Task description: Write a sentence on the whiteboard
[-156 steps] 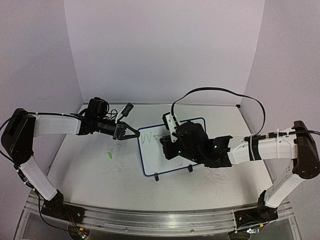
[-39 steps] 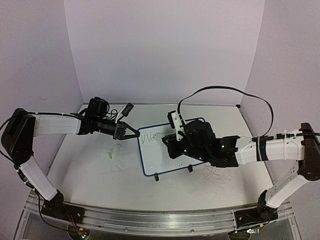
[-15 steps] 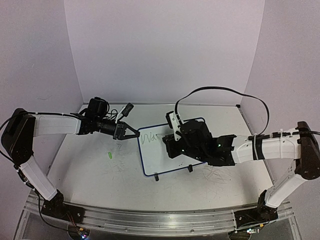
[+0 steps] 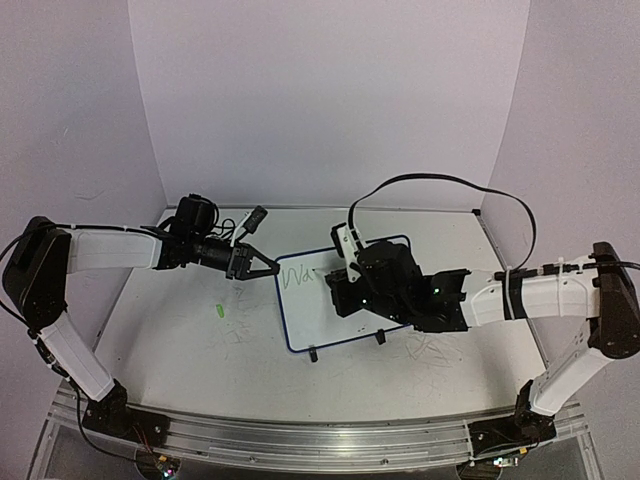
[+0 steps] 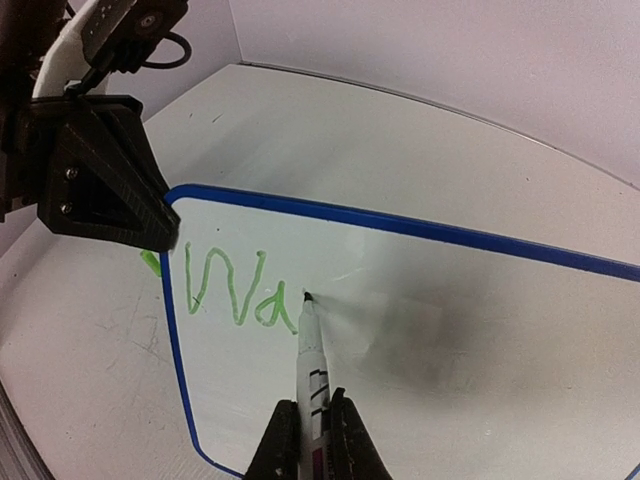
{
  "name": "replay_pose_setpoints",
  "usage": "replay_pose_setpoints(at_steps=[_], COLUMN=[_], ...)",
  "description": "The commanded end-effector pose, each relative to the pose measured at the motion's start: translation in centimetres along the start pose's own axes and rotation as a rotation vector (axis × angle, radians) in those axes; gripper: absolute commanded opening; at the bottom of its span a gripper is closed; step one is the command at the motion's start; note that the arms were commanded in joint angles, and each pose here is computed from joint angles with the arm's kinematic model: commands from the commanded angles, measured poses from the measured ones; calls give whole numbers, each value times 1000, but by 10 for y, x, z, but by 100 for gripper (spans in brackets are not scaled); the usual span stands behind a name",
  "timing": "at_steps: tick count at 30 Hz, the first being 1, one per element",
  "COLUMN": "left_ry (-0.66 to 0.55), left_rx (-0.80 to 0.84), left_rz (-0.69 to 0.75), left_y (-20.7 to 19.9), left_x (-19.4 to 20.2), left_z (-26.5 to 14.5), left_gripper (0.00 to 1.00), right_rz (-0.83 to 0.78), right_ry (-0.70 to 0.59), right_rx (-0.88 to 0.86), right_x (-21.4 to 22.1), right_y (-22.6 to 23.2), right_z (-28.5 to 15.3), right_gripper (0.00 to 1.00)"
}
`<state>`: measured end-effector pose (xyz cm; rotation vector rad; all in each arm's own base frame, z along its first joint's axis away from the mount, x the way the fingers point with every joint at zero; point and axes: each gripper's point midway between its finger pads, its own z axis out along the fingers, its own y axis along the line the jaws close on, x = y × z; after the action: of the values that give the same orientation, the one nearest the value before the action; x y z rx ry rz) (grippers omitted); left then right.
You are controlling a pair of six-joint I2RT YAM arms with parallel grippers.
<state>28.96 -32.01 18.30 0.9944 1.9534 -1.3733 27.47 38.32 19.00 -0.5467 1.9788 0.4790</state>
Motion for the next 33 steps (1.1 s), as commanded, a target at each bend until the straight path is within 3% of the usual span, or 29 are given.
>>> replay_pose_setpoints(at_steps=[1,21,33], left_ry=[10,12,13], left_rx=[27,29,31], left_rz=[36,32,30], left_y=[-14,-13,-13], left_x=[-6,-5,-5], left_z=[1,2,2], left_gripper=[0,0,0], right_rz=[8,32,41], right_ry=[-6,55,27], right_rx=[41,2,18], right_x=[-7,19,11], right_y=[-7,-2,-3], right_z=[-1,-5,-6], right_gripper=[0,0,0])
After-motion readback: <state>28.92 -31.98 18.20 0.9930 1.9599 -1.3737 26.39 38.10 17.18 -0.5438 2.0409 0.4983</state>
